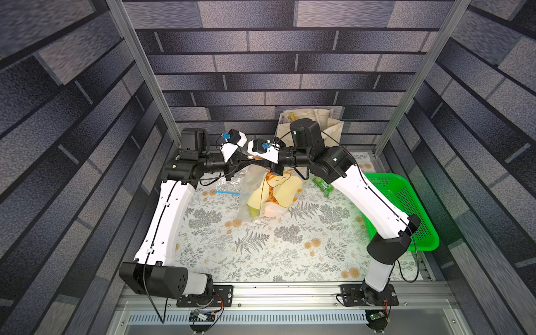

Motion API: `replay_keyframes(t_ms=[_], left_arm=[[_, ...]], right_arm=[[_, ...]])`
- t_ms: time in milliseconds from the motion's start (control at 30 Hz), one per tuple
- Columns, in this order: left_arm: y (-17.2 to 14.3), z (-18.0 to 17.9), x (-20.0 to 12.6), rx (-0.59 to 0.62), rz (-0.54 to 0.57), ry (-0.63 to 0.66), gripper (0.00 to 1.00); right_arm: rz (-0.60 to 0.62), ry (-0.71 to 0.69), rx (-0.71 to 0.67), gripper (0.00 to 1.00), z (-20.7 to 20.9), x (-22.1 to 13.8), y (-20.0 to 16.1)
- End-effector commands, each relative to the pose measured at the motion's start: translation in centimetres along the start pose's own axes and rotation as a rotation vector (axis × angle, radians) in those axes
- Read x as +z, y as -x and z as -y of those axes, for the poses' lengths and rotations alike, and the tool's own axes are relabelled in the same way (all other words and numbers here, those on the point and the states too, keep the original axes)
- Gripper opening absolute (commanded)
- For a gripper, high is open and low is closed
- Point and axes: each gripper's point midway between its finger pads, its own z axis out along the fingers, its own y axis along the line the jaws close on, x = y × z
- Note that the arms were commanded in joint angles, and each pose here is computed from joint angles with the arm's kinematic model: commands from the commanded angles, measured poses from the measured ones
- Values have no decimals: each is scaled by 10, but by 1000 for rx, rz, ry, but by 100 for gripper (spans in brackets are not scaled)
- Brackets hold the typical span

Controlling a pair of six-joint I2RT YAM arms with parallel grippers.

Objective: Open the zip-top bag and take out the pear
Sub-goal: Unzip the zipper on the zipper food storage bag.

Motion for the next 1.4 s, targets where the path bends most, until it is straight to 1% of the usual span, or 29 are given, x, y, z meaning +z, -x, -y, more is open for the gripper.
replay_keyframes(t_ms=[0,167,300,533,633,767,867,900,1000,1100,1200,1367], left_arm=[[9,10,-6,11,31,-15,0],[7,10,-6,10,28,-13,0],[6,10,-5,8,26,-12,0],[7,12,-6,14,32,-17,0],[8,10,-9,13,39,-9,0],[9,4,-13,-5,67,-10,0],[8,3,-14,-7,69,-10,0],[8,2,-15,-5,69,-5,0],[7,0,-16,-4,70,2,0],[4,-3,-17,-4,67,17,0],[-1,-8,-19,-9,63,34,0],[-5,-14,-22,-18,64,51,0]], right_arm=[[15,-22,-24,29,3,4,9],[15,-28,-28,24,3,3,12],[21,-31,-31,24,3,0,15],[13,-46,-32,14,5,-3,14],[4,-55,-32,12,6,-5,13],[-15,-80,-31,10,9,-8,10],[-20,-90,-32,10,10,-11,10],[-24,-94,-58,10,11,-12,9],[-37,-106,-55,9,13,-14,6],[-36,-109,-35,9,18,-18,3],[-10,-99,30,8,23,-27,1],[-16,-115,59,8,30,-40,-7]])
